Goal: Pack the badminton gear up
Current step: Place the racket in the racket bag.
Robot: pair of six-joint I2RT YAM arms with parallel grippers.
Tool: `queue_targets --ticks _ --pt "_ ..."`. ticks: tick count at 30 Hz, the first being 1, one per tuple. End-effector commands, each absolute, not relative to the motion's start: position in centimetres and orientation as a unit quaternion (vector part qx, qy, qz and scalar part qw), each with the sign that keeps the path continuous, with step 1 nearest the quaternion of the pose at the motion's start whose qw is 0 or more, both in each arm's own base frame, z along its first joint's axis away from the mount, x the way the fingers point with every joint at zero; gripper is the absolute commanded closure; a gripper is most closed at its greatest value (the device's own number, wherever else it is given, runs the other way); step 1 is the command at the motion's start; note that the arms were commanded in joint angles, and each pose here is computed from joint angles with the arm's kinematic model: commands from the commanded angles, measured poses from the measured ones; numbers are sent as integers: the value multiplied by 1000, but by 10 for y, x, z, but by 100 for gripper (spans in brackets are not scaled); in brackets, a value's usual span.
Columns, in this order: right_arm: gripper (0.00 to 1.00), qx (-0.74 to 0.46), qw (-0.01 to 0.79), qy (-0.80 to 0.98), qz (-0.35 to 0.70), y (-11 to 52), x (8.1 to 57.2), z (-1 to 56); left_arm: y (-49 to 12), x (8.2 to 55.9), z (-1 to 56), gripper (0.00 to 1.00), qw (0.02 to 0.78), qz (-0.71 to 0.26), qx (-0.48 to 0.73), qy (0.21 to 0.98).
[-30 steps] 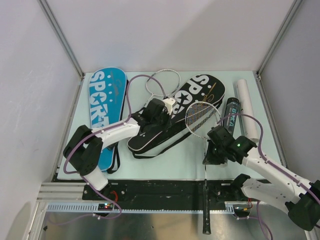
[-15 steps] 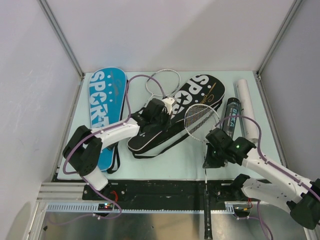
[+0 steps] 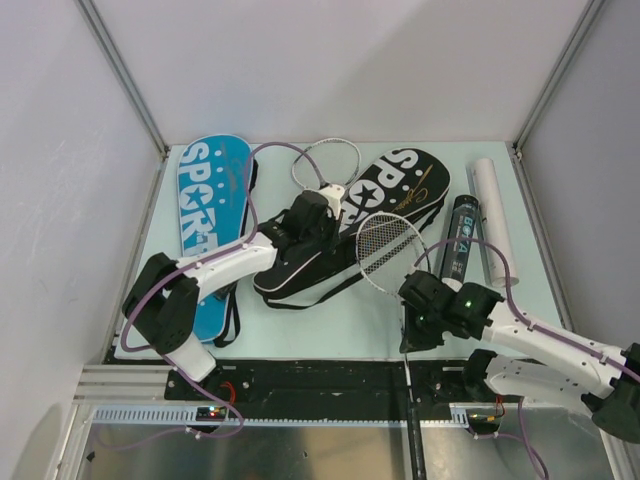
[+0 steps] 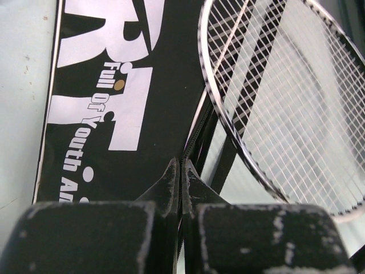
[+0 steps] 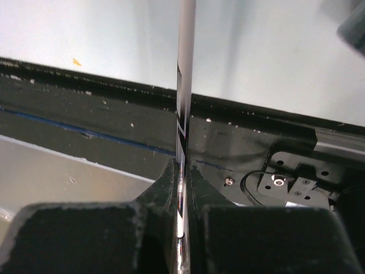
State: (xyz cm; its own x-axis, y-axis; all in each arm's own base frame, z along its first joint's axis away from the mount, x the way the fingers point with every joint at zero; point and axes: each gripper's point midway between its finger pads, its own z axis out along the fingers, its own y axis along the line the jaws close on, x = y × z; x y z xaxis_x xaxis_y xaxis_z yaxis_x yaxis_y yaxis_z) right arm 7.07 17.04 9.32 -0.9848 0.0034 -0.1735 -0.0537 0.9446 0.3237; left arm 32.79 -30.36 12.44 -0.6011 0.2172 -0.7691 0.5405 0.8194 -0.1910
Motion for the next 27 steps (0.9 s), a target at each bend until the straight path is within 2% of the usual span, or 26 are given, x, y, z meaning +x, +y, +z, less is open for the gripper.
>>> queue_targets --ticks 1,10,18,27 --pt "100 -17 70 984 163 170 53 95 -309 354 169 100 448 -218 182 848" --pt "100 -40 62 984 161 178 26 96 -307 355 167 100 446 -216 175 851" --pt "100 -44 67 979 186 198 21 98 -307 349 161 100 435 -225 169 855" --pt "100 -63 60 985 150 195 5 85 -307 353 154 100 432 -216 168 859"
